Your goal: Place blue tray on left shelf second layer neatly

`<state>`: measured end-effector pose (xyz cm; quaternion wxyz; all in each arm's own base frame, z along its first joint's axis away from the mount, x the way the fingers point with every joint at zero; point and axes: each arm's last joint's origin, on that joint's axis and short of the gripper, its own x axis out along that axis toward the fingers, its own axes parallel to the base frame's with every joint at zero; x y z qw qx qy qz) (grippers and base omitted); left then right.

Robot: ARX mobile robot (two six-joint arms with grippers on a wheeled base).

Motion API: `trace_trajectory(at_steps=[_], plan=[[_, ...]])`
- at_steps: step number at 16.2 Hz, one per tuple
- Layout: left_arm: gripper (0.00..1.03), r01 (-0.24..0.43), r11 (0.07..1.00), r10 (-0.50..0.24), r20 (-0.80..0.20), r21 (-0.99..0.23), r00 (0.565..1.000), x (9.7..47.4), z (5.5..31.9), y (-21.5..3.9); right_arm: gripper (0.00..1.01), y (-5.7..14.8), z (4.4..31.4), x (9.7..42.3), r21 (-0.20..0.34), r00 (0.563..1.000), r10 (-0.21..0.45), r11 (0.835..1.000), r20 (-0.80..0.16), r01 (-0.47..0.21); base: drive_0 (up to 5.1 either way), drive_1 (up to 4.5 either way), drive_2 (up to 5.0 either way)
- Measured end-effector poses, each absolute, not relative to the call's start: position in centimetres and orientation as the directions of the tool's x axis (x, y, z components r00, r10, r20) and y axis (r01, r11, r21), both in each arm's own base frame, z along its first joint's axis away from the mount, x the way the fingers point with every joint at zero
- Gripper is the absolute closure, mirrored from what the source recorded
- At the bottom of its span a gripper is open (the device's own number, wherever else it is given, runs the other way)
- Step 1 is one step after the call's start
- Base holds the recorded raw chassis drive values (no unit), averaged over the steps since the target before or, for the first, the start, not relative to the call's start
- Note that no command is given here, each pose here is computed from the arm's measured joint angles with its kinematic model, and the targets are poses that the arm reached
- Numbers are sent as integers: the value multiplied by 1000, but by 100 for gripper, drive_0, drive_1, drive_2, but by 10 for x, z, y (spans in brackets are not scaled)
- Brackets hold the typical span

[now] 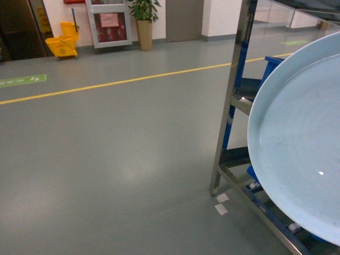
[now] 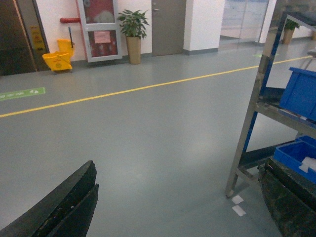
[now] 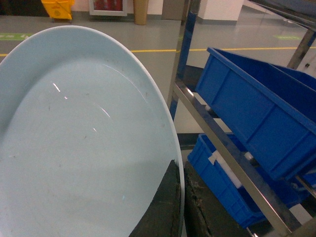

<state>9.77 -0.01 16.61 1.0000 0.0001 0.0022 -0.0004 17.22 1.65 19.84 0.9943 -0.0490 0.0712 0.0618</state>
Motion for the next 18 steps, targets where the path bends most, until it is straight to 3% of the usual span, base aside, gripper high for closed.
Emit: trace_trajectory(at_steps=[18], plan=[[5, 1, 1000, -1, -4, 0, 1000, 98, 166, 0, 99, 16, 198, 172, -89, 982, 116, 988, -148, -130, -155, -155, -155]])
